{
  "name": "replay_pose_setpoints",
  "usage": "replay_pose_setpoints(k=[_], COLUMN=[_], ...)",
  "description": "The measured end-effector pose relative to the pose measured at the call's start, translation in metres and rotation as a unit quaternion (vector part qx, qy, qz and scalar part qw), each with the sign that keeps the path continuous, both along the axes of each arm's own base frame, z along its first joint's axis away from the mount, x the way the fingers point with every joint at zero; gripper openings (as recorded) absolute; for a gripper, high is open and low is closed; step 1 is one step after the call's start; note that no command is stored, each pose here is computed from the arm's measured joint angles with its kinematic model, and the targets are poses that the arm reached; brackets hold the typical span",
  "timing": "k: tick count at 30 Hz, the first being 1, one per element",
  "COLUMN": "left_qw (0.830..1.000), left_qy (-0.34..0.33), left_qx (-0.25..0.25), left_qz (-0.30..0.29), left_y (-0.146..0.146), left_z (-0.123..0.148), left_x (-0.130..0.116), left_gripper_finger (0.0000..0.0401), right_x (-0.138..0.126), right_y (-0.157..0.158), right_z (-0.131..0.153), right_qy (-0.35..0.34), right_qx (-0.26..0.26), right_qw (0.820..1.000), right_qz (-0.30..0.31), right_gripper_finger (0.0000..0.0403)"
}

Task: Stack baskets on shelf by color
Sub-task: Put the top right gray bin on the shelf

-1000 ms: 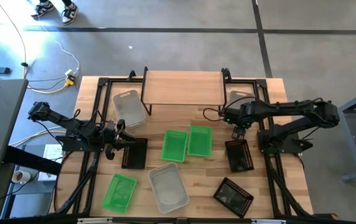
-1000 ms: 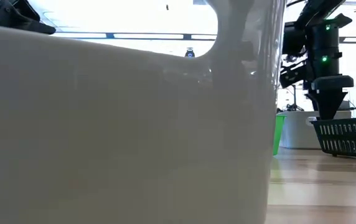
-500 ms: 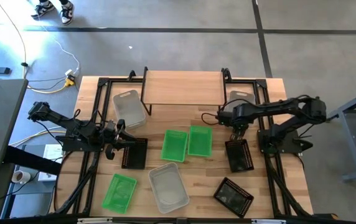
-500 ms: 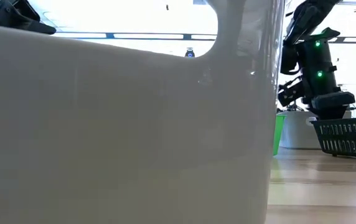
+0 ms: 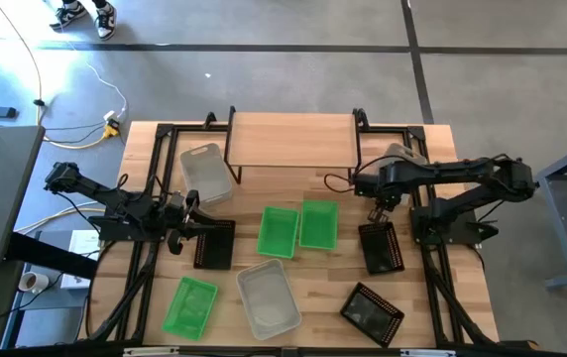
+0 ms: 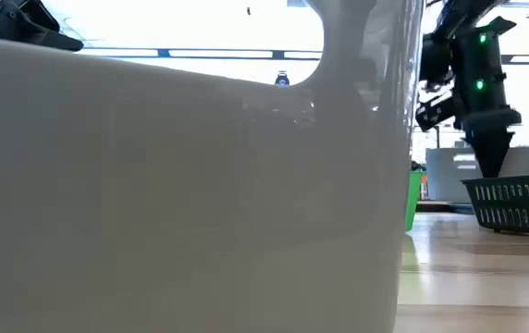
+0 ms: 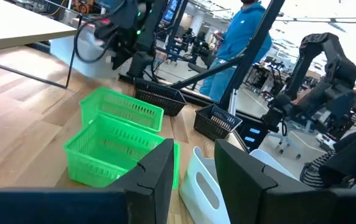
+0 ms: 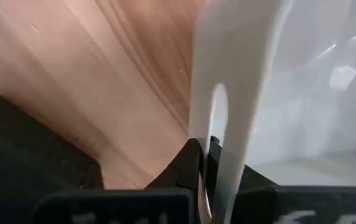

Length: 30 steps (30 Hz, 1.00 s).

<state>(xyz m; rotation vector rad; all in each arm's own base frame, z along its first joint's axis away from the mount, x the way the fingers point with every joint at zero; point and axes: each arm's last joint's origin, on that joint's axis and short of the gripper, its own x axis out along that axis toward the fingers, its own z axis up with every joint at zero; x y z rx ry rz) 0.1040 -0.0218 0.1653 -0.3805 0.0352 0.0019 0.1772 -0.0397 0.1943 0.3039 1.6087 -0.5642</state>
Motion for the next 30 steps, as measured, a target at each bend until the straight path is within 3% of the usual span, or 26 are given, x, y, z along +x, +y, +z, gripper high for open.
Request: replay_pose_setpoints(k=[6,11,30], left_qw=[1.000,0.999,0.998], left_qy=[0.000,0.000,0.000], left_qx=[-0.005,-0.049,-0.065], left_qz=[0.000,0.002,0.002], left_y=[0.000,0.000,0.000], left_z=[0.000,0.000,0.000], left_x=[0.000,0.000,0.000], left_gripper_finger=[0.0106,0.0106,0.0106], right_x=[0.001,0.000,-0.008], right_y=[0.005,0.006,-0.015], right_z=[0.042,0.078,0.194], right_qy=[-0.043,-0.057,-0.149], right_qx=[-0.028,-0.060,-0.191], right_qw=[0.998,0.995,0.969], right_qz=[-0.029,-0.054,-0.040], right_gripper_finger=[0.0001,0.0000,0.0000])
